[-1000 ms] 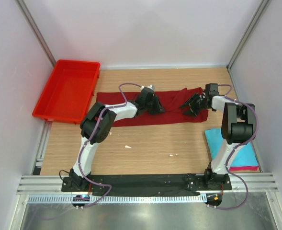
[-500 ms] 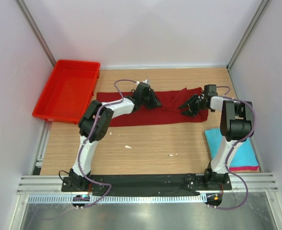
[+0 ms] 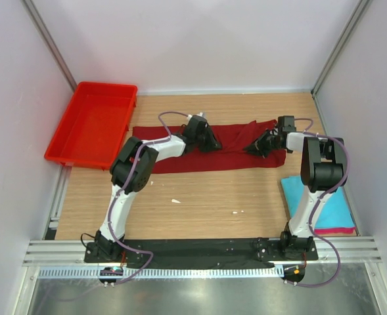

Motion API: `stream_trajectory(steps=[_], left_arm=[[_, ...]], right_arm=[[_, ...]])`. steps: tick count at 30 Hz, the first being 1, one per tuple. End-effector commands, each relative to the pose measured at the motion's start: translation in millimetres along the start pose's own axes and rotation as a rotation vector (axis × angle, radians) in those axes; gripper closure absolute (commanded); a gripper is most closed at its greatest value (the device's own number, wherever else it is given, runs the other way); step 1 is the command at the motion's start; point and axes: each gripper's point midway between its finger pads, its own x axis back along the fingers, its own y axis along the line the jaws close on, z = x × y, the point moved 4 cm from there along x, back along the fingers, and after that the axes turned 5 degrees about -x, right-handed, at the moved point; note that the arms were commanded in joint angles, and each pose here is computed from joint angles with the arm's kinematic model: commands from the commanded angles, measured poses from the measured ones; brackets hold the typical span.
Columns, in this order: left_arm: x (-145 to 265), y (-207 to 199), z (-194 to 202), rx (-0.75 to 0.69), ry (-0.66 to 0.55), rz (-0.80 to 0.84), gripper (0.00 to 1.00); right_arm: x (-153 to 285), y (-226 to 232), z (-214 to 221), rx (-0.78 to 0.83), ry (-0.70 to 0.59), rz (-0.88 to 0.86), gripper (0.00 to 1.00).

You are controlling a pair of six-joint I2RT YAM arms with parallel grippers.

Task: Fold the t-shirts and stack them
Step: Fold the tshirt

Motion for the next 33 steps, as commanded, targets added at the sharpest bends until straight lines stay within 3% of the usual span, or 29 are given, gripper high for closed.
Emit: stream_trajectory(steps=[1,7,12,18,27,30,31,33], left_arm=[[8,-15,-18,-0.02,-0.033,0.028,0.79],[26,-15,-28,-0.166,0.02,-0.083,0.82],[46,-28,-39,-0.269,0.056,-0.099,0.78],[62,-28,-27,-0.262,0.095,-0.076,0.76],[70,-31,-17,-0.221,0.164,-0.024,0.7],[74,-26,-21,-0.199,0.162,-0.03,0.68],[75,-24,-20,-0.187,0.175,-0.021,0.67],[79,-22,-22,-0.169,0.179,-0.011,0.64]], right_arm=[[8,11,5,0.012,0.005,-0.025,0.84],[24,12,24,-0.018,0.019,0.016,0.96],[33,20,33,-0.08,-0.037,0.012,0.97],[43,20,43,-0.253,-0.11,0.008,0.96],[21,22,84,-0.334,-0.083,0.085,0.91],[16,26,93,-0.319,-0.072,0.077,0.81],[13,31,91,-0.273,-0.056,0.067,0.7],[20,33,82,-0.197,-0.048,0.104,0.61]])
